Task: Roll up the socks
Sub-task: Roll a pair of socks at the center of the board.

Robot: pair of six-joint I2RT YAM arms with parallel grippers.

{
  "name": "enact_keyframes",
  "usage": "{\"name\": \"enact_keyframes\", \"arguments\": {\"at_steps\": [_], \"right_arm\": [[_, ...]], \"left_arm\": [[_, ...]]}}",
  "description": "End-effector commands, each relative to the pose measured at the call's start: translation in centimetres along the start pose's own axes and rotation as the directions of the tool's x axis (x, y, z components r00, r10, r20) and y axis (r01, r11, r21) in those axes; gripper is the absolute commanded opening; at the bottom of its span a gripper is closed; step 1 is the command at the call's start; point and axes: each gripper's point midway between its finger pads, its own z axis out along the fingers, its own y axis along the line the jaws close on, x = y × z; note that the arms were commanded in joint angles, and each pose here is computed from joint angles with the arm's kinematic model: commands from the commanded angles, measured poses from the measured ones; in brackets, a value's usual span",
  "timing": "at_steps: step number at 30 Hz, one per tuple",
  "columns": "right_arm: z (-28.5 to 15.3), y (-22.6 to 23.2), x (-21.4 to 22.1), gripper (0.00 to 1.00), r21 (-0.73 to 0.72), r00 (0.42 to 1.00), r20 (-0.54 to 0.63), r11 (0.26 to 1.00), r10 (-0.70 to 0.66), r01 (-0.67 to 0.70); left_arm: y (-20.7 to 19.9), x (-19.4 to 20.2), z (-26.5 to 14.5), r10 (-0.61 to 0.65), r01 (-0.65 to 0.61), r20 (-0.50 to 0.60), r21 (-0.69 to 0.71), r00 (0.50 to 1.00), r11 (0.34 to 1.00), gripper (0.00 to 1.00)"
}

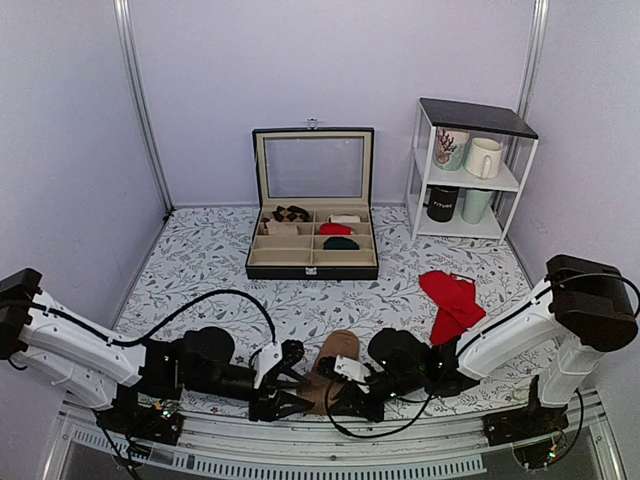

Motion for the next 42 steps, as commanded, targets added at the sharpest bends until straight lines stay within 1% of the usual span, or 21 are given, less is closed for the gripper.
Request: {"name": "enact_keyframes", "arguments": {"at_steps": [1, 4, 6, 10, 12, 14, 16, 19, 23, 25, 26, 28, 30, 31, 32, 35, 38, 40, 42], "right_arm": [[-0.4, 0.1, 3.9, 0.09, -0.168, 0.944, -0.208, 0.941, 0.257, -0.293], [-0.4, -1.6, 4.1, 0.09, -0.178, 0.894, -0.251, 0.891, 0.371, -0.419], [0.1, -1.9, 4.6, 0.09, -0.170, 0.873, -0.288, 0.876, 0.394, -0.451], [1.2, -2.0, 5.9, 0.09, -0.161, 0.835, -0.347, 0.850, 0.427, -0.502], [1.3, -2.0, 6.4, 0.09, -0.154, 0.825, -0.360, 0.844, 0.436, -0.513], [1.3, -2.0, 6.6, 0.09, -0.152, 0.822, -0.363, 0.842, 0.439, -0.517], [1.2, -1.9, 6.8, 0.09, -0.152, 0.818, -0.369, 0.840, 0.441, -0.522], [1.1, -1.9, 7.2, 0.09, -0.146, 0.814, -0.375, 0.839, 0.443, -0.524], [1.1, -1.8, 7.3, 0.09, -0.152, 0.814, -0.379, 0.838, 0.441, -0.525], [1.0, -1.7, 7.4, 0.09, -0.154, 0.814, -0.380, 0.838, 0.438, -0.523], [1.1, -1.8, 7.4, 0.09, -0.154, 0.814, -0.380, 0.838, 0.438, -0.523], [1.1, -1.8, 7.5, 0.09, -0.153, 0.813, -0.382, 0.838, 0.439, -0.525], [1.1, -1.7, 7.5, 0.10, -0.153, 0.811, -0.385, 0.836, 0.441, -0.527], [1.1, -1.8, 7.5, 0.10, -0.151, 0.810, -0.384, 0.836, 0.442, -0.528], [1.2, -1.8, 7.4, 0.11, -0.151, 0.809, -0.383, 0.834, 0.445, -0.530], [1.3, -2.0, 7.0, 0.14, -0.141, 0.807, -0.380, 0.834, 0.452, -0.533], [1.1, -2.4, 6.1, 0.18, -0.123, 0.820, -0.354, 0.846, 0.450, -0.518], [0.5, -2.8, 4.2, 0.22, -0.117, 0.862, -0.287, 0.877, 0.419, -0.465], [-0.6, -3.7, 2.0, 0.32, -0.075, 0.911, -0.187, 0.919, 0.367, -0.386]], "left_arm": [[-0.4, 1.5, -0.2, 0.126, -0.127, -0.023, -0.023, 0.992, 0.992, 0.48], [-0.4, 2.5, 0.4, 0.131, -0.132, -0.036, -0.034, 0.991, 0.991, 0.48], [0.3, 3.1, 0.8, 0.133, -0.137, -0.049, -0.073, 0.990, 0.988, 0.49], [1.6, 3.4, 1.8, 0.180, -0.189, -0.069, -0.170, 0.981, 0.967, 0.52], [2.1, 3.5, 2.3, 0.201, -0.213, -0.077, -0.199, 0.976, 0.957, 0.54], [2.6, 3.7, 2.6, 0.212, -0.226, -0.088, -0.226, 0.973, 0.947, 0.59], [3.0, 4.0, 2.9, 0.219, -0.237, -0.096, -0.244, 0.971, 0.941, 0.61], [3.3, 4.4, 3.1, 0.232, -0.252, -0.105, -0.259, 0.967, 0.933, 0.62], [3.7, 5.8, 3.8, 0.222, -0.256, -0.154, -0.259, 0.963, 0.931, 0.61], [3.7, 6.5, 4.1, 0.211, -0.249, -0.173, -0.245, 0.962, 0.937, 0.56], [3.5, 6.9, 4.3, 0.204, -0.243, -0.179, -0.233, 0.962, 0.942, 0.51], [3.1, 7.2, 4.5, 0.194, -0.232, -0.187, -0.211, 0.963, 0.949, 0.37], [2.9, 7.2, 4.6, 0.183, -0.219, -0.186, -0.199, 0.965, 0.955, 0.19], [2.7, 7.1, 4.5, 0.178, -0.213, -0.184, -0.193, 0.967, 0.958, 0.06], [2.5, 6.9, 4.4, 0.173, -0.205, -0.177, -0.185, 0.969, 0.961, 0.00], [2.1, 7.1, 4.3, 0.151, -0.181, -0.186, -0.158, 0.971, 0.971, 0.00], [2.4, 8.0, 4.2, 0.085, -0.121, -0.232, -0.148, 0.969, 0.982, 0.00], [2.7, 8.9, 3.9, 0.010, -0.044, -0.260, -0.127, 0.966, 0.991, 0.00], [2.8, 9.9, 3.5, -0.078, 0.050, -0.289, -0.101, 0.954, 0.994, 0.00]]}}
